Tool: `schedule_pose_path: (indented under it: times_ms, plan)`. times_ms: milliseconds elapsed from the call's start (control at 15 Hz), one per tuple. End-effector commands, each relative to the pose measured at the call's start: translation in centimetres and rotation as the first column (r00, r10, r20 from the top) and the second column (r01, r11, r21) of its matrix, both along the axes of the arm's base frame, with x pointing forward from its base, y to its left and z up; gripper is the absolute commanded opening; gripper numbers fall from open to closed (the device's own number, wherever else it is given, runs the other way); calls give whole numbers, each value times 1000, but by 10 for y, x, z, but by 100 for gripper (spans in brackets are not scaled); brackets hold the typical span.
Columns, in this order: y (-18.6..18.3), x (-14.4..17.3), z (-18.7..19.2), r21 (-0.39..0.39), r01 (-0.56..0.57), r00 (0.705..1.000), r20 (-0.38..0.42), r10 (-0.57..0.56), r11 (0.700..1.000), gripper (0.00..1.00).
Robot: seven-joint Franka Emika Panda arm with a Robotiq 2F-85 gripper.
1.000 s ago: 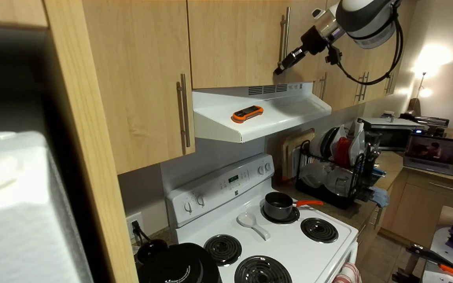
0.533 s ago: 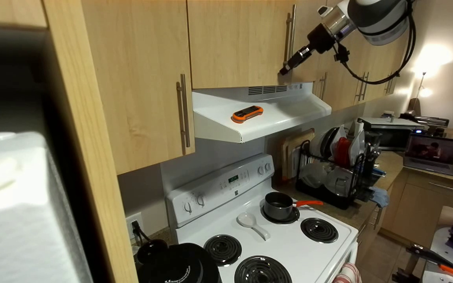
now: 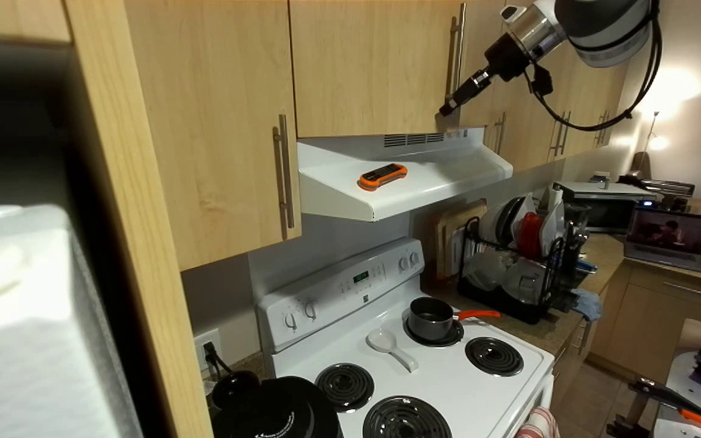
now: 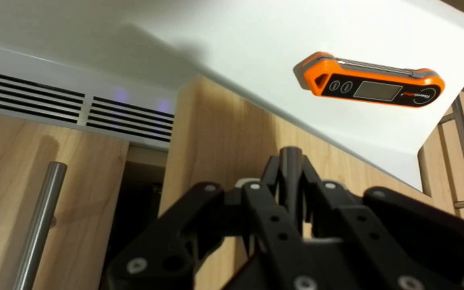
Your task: Open the left cabinet door
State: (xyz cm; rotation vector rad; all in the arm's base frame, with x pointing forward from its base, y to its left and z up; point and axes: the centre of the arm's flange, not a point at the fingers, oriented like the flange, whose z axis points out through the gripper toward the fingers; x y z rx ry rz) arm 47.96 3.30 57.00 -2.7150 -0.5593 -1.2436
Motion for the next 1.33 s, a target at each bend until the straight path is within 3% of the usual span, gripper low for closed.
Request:
schedule_pose_path:
  times_ms: [0,600,1267]
  plan:
    - [28,-30,4,4,-68,997,-35,69,998,5]
    - [60,-58,5,20,-162,986,-46,163,987,5]
    - [84,-91,7,54,-154,987,-44,156,987,5]
